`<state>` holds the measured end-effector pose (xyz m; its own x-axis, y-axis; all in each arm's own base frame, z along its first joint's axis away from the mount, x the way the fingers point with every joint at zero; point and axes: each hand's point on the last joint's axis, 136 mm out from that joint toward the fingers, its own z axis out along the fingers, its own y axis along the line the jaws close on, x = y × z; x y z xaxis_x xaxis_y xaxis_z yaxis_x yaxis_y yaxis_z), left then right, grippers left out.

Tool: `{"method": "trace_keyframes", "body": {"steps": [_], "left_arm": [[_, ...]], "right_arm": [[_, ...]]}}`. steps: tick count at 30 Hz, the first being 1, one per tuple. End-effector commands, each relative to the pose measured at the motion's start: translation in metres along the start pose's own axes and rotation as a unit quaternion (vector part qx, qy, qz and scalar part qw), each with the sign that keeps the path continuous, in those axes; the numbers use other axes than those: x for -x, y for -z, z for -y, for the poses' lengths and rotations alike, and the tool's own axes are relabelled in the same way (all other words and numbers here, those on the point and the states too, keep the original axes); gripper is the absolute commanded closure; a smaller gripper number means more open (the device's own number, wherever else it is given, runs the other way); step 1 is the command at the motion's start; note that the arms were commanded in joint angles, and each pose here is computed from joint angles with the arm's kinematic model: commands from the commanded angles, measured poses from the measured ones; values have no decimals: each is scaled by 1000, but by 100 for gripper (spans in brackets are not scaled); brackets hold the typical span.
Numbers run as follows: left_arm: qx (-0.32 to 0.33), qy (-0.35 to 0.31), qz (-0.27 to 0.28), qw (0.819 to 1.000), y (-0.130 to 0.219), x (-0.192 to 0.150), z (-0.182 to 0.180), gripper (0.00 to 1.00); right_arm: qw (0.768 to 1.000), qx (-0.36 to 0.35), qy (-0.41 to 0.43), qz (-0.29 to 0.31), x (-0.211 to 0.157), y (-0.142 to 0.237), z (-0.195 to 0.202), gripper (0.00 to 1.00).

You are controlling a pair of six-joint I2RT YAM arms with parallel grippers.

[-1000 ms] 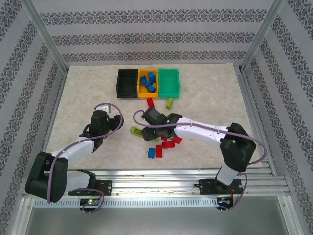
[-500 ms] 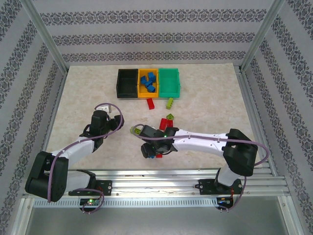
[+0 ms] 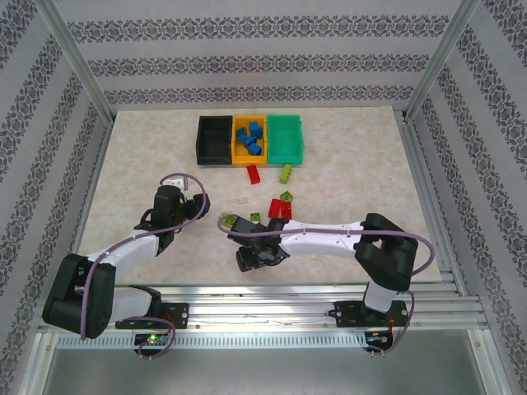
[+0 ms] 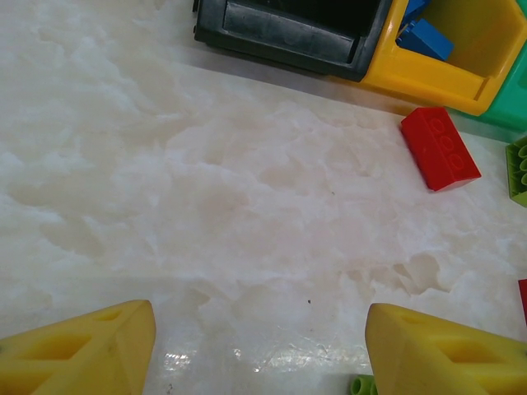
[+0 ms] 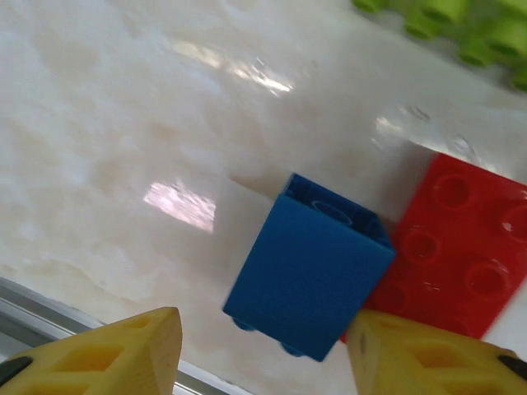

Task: Sort the legos into containers by color
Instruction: Pick up the lego from the bottom-center of the table, then place the lego in the container.

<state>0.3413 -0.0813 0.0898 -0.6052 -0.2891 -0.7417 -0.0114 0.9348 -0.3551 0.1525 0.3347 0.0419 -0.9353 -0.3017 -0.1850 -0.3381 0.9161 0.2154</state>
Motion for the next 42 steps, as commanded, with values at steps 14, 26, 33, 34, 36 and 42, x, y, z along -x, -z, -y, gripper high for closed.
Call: {"method": "trace_keyframes", "body": {"steps": [14, 26, 33, 34, 36, 42], "left_arm": [[-5, 6, 35, 999, 4, 22, 3, 31], [-2, 7, 33, 999, 4, 21, 2, 31], [-6, 9, 29, 1000, 1, 19, 2, 31], [-4, 9, 30, 1000, 1, 20, 2, 32], [-2, 9, 28, 1000, 0, 19, 1, 32], [-5, 13, 28, 999, 0, 18, 1, 32]], "right_arm": [[996, -66, 50, -11, 19, -19, -3, 45], [998, -32, 38, 32, 43, -3, -5, 68], [982, 86, -16, 168, 140, 36, -8, 68], [978, 92, -20, 184, 154, 40, -5, 68], [972, 103, -29, 210, 187, 47, 6, 68], [951, 132, -93, 263, 275, 45, 55, 68]]}}
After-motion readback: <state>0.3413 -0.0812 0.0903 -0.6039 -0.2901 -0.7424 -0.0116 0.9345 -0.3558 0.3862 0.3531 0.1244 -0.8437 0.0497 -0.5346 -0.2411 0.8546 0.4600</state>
